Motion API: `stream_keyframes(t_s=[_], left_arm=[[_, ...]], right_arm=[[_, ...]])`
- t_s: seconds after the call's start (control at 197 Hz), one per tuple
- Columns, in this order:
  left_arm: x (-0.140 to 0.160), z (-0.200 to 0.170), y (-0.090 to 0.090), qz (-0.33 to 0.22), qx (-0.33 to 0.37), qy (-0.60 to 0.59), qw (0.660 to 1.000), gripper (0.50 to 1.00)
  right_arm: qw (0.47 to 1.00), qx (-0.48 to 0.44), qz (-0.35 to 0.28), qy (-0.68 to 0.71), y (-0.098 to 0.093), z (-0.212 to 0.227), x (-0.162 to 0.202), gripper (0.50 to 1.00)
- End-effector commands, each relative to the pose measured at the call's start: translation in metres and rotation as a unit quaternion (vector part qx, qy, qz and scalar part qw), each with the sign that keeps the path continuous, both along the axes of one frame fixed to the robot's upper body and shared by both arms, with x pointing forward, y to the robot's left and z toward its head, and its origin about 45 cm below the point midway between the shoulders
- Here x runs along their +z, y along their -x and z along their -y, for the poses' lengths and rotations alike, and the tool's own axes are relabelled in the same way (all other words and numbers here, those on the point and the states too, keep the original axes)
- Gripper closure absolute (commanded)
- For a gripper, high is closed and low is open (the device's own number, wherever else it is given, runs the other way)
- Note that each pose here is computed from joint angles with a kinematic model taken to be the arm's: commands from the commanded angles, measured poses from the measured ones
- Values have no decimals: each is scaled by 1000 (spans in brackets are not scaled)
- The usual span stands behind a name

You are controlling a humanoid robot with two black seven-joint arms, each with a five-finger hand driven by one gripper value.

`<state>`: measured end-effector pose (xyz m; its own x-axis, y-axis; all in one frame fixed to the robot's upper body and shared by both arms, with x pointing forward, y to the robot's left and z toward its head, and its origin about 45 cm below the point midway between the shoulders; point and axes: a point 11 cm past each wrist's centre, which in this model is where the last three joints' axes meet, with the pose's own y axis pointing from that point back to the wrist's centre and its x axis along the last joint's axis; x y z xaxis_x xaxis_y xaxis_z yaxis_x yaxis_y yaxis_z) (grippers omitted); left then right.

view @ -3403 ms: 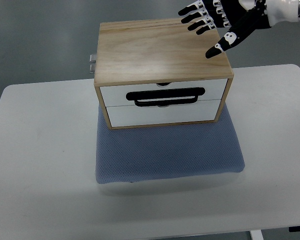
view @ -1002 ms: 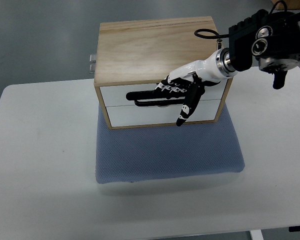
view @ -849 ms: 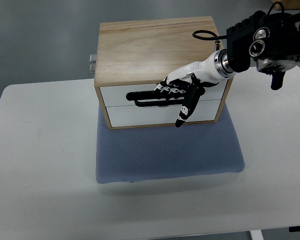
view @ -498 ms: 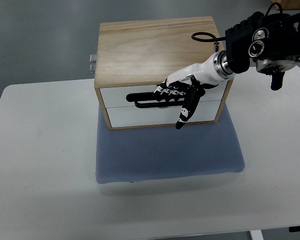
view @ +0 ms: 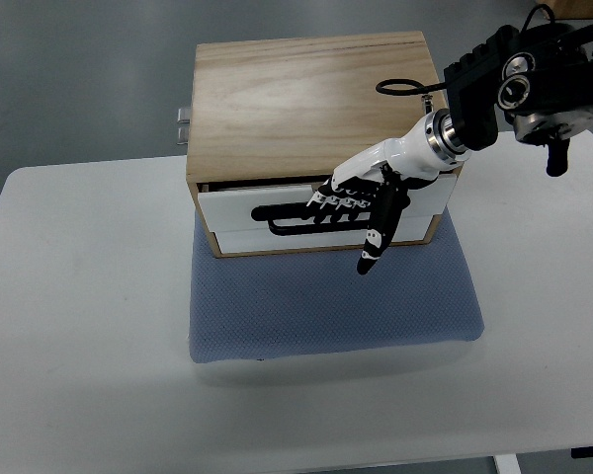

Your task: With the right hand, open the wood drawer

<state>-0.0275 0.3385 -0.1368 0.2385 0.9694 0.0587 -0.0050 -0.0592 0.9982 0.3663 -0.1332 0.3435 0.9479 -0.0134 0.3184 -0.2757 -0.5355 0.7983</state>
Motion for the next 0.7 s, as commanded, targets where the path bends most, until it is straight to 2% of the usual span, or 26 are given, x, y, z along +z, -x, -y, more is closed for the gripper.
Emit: stream_keyframes(t_s=[0.0,0.402,0.697], left_arm=[[0,0,0,0,0,0,1000,500],[0,0,0,0,0,0,1000,500],[0,0,0,0,0,0,1000,500]], right_arm=[[1000,6,-9,1,2,1,0,556],[997,47,-67,5,19,4,5,556],[997,51,-62,0,22,3,13,556]])
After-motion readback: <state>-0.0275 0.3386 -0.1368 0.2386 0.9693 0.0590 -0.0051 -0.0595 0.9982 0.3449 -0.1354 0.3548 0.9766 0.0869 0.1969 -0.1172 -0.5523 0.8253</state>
